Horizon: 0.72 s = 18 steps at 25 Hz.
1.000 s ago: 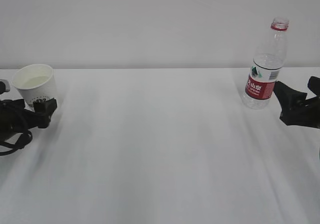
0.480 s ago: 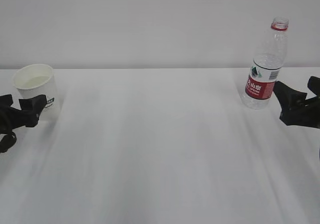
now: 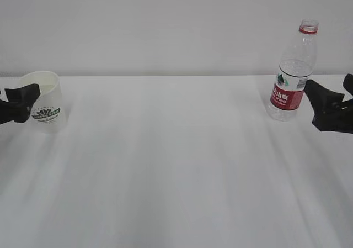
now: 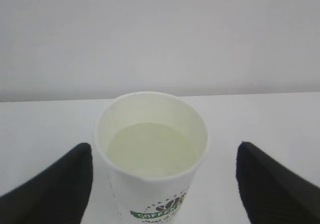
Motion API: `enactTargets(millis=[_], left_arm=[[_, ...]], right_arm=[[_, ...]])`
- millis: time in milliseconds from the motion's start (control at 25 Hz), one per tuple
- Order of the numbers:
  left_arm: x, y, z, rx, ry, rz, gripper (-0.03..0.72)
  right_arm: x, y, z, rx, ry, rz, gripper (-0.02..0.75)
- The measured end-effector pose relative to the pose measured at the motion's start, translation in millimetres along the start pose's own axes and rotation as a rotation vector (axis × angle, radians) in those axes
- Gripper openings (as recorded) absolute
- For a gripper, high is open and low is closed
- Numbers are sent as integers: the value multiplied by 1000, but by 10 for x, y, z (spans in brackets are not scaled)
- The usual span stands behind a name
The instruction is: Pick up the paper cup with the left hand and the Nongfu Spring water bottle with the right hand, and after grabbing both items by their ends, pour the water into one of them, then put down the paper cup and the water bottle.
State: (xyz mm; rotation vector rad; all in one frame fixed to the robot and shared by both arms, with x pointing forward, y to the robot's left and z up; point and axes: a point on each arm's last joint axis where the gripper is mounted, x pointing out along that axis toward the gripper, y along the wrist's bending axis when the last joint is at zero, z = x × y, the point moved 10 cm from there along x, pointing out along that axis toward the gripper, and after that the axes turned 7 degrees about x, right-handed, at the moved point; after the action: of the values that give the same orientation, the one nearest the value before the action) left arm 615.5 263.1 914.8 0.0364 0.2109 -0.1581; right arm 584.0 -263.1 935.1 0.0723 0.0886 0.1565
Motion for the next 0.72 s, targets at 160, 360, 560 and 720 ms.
enactTargets(millis=[160, 360, 560, 720], left_arm=[[-60, 5, 126, 6, -16, 4, 652], [-136, 12, 207, 12, -5, 10, 643], [-256, 17, 428, 22, -42, 16, 634], [-387, 22, 614, 30, -72, 23, 631]], right_arm=[[-43, 9, 122, -8, -17, -2, 587], [-113, 17, 251, -16, -24, -6, 587], [-216, 26, 399, -28, -28, -14, 587], [-293, 38, 495, -37, -36, -16, 587]])
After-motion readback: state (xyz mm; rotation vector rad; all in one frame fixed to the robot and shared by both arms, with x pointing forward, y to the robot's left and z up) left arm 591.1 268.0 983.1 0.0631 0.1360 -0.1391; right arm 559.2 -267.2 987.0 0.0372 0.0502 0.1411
